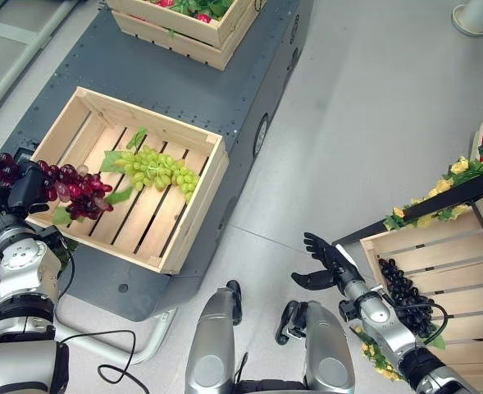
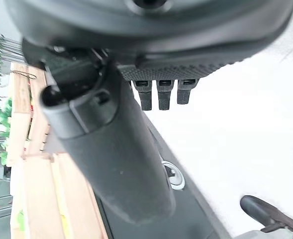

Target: Pick up the fruits from the basket on one side to the basket on the other side

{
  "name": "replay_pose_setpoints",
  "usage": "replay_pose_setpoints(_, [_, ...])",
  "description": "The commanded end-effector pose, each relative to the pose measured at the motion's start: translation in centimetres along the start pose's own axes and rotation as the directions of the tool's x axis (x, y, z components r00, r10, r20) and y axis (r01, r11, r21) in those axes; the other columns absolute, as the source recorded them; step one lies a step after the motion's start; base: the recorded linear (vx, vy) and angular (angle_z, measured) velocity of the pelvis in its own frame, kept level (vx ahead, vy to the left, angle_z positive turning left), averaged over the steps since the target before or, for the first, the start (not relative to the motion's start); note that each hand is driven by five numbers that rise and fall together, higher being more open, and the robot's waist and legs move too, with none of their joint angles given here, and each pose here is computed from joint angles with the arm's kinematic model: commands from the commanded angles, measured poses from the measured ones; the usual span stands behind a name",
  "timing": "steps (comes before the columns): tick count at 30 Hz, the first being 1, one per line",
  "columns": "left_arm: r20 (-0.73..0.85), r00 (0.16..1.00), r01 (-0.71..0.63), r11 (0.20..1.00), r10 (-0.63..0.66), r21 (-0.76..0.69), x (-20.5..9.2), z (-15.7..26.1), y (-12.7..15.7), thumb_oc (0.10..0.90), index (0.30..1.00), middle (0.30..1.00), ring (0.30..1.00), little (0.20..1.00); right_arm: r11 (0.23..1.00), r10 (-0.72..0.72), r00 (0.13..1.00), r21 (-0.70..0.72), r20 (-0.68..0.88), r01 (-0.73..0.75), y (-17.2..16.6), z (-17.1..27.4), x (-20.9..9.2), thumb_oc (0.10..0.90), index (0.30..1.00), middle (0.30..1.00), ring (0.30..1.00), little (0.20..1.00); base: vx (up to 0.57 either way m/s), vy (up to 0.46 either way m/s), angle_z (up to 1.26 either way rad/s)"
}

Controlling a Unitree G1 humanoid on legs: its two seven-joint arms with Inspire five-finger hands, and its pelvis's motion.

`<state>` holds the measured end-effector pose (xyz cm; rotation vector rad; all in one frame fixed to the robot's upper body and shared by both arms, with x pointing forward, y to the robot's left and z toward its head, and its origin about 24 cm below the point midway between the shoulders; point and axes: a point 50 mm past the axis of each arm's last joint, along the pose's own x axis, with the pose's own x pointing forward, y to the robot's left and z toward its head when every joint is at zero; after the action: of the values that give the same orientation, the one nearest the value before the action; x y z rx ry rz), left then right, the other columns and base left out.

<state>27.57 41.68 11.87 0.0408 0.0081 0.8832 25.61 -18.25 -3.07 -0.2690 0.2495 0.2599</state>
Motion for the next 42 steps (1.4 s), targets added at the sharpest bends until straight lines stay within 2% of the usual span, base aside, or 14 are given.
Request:
replay_pose_setpoints(1, [0.244, 0.970, 0.036, 0.979, 0.014, -0.200, 0.2, 4.9, 0.2, 0.400, 0.300, 0.300, 0.300, 0.300, 1.000, 0.000, 0.994, 0.027, 0.109, -0.003, 1.6, 0.8, -0.9, 0.800, 0.900, 0.900, 0.900, 0.900, 0.02, -0.058, -0.01])
replay_pose_setpoints(8, [0.341, 0.934, 0.176, 0.967, -0.105, -0.183, -0.2, 7.1, -1.6, 0.400, 0.300, 0.300, 0.300, 0.300, 0.999, 0.022, 0.975, 0.028, 0.219, -0.029, 2.5, 2.8, -1.0, 0.800, 0.900, 0.900, 0.900, 0.900, 0.03, -0.070, -0.03])
replay_pose_setpoints(11, [0.409, 0.889, 0.261, 0.962, -0.208, -0.076, -0.9, 8.5, -3.6, 0.400, 0.300, 0.300, 0.300, 0.300, 0.998, 0.042, 0.953, 0.024, 0.299, -0.051, 2.9, 4.4, -0.7, 0.800, 0.900, 0.900, 0.900, 0.900, 0.06, -0.090, -0.06])
replay_pose_setpoints(15, [0.449, 0.846, 0.319, 0.948, -0.288, 0.006, -1.3, 9.7, -5.0, 0.400, 0.300, 0.300, 0.300, 0.300, 0.997, 0.061, 0.927, 0.012, 0.369, -0.070, 3.1, 6.1, -0.3, 0.800, 0.900, 0.900, 0.900, 0.900, 0.03, -0.084, 0.05])
replay_pose_setpoints(20, [0.470, 0.752, 0.437, 0.883, -0.463, 0.171, -2.2, 11.5, -7.8, 0.400, 0.300, 0.300, 0.300, 0.300, 0.993, 0.104, 0.865, -0.003, 0.491, -0.118, 3.5, 9.7, 0.5, 0.800, 0.900, 0.900, 0.900, 0.900, 0.01, -0.100, 0.05])
replay_pose_setpoints(23, [0.494, 0.669, 0.497, 0.828, -0.556, 0.259, -2.7, 14.0, -9.2, 0.400, 0.300, 0.300, 0.300, 0.300, 0.990, 0.125, 0.818, -0.010, 0.562, -0.144, 3.0, 12.8, 1.2, 0.800, 0.900, 0.900, 0.900, 0.900, 0.00, -0.098, 0.02])
replay_pose_setpoints(29, [0.523, 0.552, 0.553, 0.754, -0.650, 0.354, -4.0, 17.2, -11.8, 0.400, 0.300, 0.300, 0.300, 0.300, 0.978, 0.141, 0.774, 0.036, 0.617, -0.207, 3.0, 16.6, 2.1, 0.800, 0.900, 0.900, 0.900, 0.900, -0.01, -0.088, 0.01])
replay_pose_setpoints(33, [0.541, 0.453, 0.594, 0.692, -0.709, 0.409, -5.9, 19.5, -14.7, 0.400, 0.300, 0.300, 0.300, 0.300, 0.977, 0.158, 0.746, 0.005, 0.647, -0.211, 2.8, 20.3, 3.1, 0.800, 0.900, 0.900, 0.900, 0.900, -0.03, -0.083, 0.01])
replay_pose_setpoints(39, [0.576, 0.339, 0.651, 0.627, -0.744, 0.428, -8.7, 22.7, -18.0, 0.400, 0.300, 0.300, 0.300, 0.300, 0.994, 0.086, 0.755, 0.000, 0.650, -0.113, 1.8, 23.7, 4.3, 0.800, 0.900, 0.900, 0.900, 0.900, -0.06, -0.080, 0.00])
replay_pose_setpoints(42, [0.601, 0.304, 0.675, 0.613, -0.739, 0.411, -9.7, 23.9, -18.7, 0.400, 0.300, 0.300, 0.300, 0.300, 0.996, 0.065, 0.766, 0.007, 0.639, -0.090, 1.4, 24.3, 4.6, 0.800, 0.900, 0.900, 0.900, 0.900, -0.01, -0.061, -0.02])
